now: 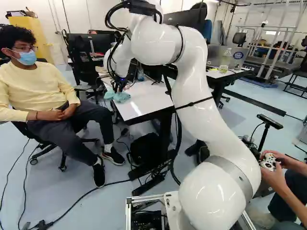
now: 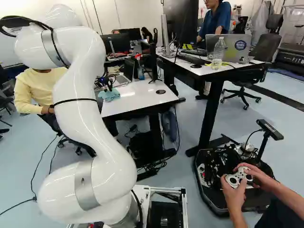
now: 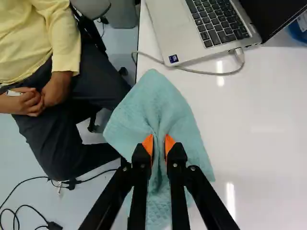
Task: Clean the table with the green towel
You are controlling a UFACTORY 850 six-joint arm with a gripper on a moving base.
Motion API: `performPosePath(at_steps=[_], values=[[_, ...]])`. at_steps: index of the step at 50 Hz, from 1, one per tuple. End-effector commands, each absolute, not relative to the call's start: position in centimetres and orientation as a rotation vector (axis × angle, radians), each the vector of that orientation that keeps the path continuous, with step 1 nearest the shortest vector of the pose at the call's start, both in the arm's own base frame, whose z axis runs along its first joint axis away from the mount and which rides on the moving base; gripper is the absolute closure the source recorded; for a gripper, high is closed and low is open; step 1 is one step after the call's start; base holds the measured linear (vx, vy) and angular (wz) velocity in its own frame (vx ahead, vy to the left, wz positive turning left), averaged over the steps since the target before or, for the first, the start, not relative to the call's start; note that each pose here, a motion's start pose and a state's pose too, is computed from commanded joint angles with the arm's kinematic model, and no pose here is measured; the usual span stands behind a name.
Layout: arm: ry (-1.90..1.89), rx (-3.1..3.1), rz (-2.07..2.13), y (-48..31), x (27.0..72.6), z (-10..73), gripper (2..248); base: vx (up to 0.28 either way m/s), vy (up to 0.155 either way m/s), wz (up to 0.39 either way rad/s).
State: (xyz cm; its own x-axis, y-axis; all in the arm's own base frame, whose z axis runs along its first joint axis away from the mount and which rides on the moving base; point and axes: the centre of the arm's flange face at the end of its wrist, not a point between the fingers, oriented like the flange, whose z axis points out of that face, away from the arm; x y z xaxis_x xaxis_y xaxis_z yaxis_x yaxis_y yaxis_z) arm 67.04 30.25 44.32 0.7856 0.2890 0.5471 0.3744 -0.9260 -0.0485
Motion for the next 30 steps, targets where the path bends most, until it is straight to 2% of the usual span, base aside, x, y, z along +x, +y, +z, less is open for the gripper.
performPosePath(at_steps=[30], values=[[-0.422, -2.861, -0.833, 24.8, 68.7, 44.4, 199, 0.0, 0.0, 0.0]])
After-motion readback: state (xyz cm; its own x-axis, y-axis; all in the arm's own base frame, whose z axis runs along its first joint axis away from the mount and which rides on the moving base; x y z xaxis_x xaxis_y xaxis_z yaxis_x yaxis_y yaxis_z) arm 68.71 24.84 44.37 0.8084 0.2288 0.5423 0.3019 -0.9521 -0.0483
